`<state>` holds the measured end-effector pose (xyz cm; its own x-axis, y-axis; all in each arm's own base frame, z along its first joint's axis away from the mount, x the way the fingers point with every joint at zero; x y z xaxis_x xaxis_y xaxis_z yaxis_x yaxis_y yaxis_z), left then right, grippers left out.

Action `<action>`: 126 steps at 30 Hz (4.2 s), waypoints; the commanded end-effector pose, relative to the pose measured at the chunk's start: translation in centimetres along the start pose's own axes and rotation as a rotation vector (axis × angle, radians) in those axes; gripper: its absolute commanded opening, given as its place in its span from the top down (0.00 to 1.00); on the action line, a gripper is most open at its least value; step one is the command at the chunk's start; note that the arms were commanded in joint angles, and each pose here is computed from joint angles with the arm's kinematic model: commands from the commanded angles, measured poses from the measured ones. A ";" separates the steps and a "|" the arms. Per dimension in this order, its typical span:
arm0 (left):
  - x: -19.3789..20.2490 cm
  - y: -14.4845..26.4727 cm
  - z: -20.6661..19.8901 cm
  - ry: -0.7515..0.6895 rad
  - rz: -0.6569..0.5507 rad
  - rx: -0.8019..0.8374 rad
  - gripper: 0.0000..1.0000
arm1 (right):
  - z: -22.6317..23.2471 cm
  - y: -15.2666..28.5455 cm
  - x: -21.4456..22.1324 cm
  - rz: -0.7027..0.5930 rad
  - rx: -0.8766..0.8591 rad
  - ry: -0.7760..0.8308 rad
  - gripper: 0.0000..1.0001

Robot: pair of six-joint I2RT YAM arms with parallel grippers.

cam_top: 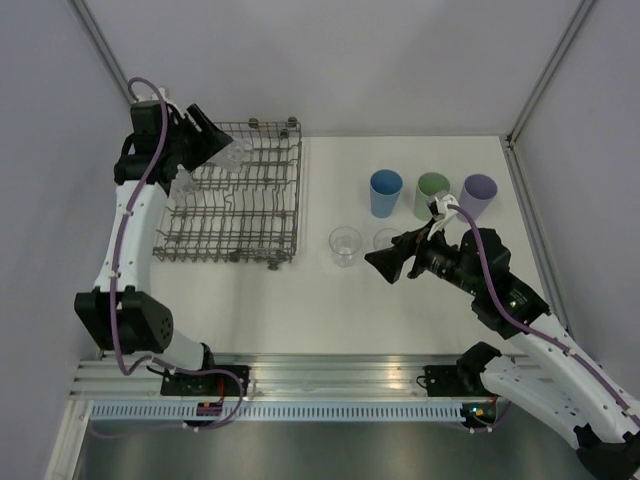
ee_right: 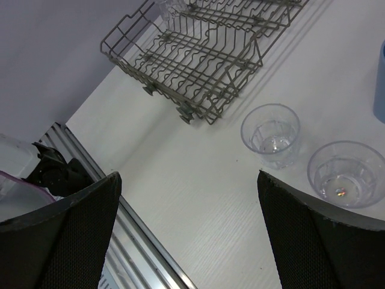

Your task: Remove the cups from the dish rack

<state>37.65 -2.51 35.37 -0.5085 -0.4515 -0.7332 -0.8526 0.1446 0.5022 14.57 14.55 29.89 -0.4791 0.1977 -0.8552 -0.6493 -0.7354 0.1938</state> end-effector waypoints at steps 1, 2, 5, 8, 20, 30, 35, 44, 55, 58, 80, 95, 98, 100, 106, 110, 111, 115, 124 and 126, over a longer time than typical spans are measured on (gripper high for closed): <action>0.3 4.6 -3.9 0.074 -0.039 0.313 0.98 | 1.1 -0.5 -0.7 -0.073 -0.098 -0.079 0.02; 1.2 4.5 -4.0 0.084 -0.029 0.392 0.98 | 1.1 -0.7 -0.4 -0.074 -0.122 -0.093 0.02; 3.3 7.0 -6.3 0.134 0.000 0.606 0.98 | 2.2 -0.9 -1.3 -0.132 -0.216 -0.129 0.02; 5.5 8.8 -7.4 0.200 0.055 0.734 0.98 | 3.0 -1.2 -2.0 -0.148 -0.278 -0.158 0.02; 13.3 11.8 -11.3 0.369 0.309 1.184 0.98 | 4.3 -1.8 -3.8 -0.216 -0.365 -0.249 0.12; 17.5 13.1 -12.1 0.404 0.423 1.252 0.98 | 5.8 -1.5 -4.2 -0.184 -0.545 -0.250 0.24; 18.3 13.2 -12.4 0.416 0.449 1.272 0.98 | 5.7 -1.9 -3.9 -0.165 -0.557 -0.251 0.39; 18.9 12.4 -12.3 0.422 0.481 1.279 0.98 | 5.3 -1.9 -3.5 -0.158 -0.511 -0.216 0.91; 18.1 12.2 -12.9 0.293 0.396 1.200 0.00 | 4.5 -0.7 -3.9 -0.123 -0.342 -0.105 1.00; 18.2 11.5 -12.4 0.183 0.335 1.061 0.00 | 3.4 -0.1 -4.2 -0.121 -0.180 -0.057 1.00; 15.1 19.2 -3.7 -0.310 -0.024 0.375 0.00 | -7.6 -1.2 -1.7 0.412 0.849 0.183 1.00; 17.9 17.1 1.2 -0.419 -0.081 0.140 0.00 | -13.7 -5.0 0.8 0.609 0.829 0.102 0.99; 18.3 16.7 1.8 -0.412 -0.097 0.105 0.00 | -14.6 -5.8 1.4 0.639 0.823 0.095 1.00; 18.6 16.5 2.1 -0.411 -0.094 0.098 0.00 | -15.2 -6.2 1.6 0.645 0.835 0.094 1.00; 19.0 16.8 2.7 -0.413 -0.106 0.087 0.00 | -16.1 -7.4 2.5 0.676 0.830 0.081 1.00; 19.0 16.7 2.7 -0.416 -0.101 0.088 0.00 | -16.5 -7.7 3.1 0.692 0.835 0.079 0.99; 19.0 16.6 2.7 -0.416 -0.099 0.089 0.00 | -16.6 -7.7 3.2 0.700 0.836 0.079 0.99; 19.0 16.7 2.7 -0.417 -0.100 0.091 0.00 | -16.9 -7.9 3.7 0.726 0.835 0.078 0.97; 19.0 16.7 2.7 -0.418 -0.098 0.091 0.00 | -16.7 -7.7 4.0 0.741 0.811 0.067 0.92; 19.1 16.7 2.7 -0.421 -0.097 0.092 0.00 | -16.7 -7.7 4.1 0.746 0.806 0.065 0.91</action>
<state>13.10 -6.57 28.39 -0.4446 -0.1056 -0.8895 -0.8825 0.2220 0.4147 27.28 10.15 16.52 -0.9048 -0.1680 -0.3914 -0.3985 0.0099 0.9171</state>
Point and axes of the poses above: each gripper's point midway between its finger pads, its own y axis back along the fingers, its own z axis along the line the jaws close on, x = y × z, the point moved 9 cm from there along y, back along the fingers, and after that the axes turned 5 degrees about -y, right-handed, at the moved point
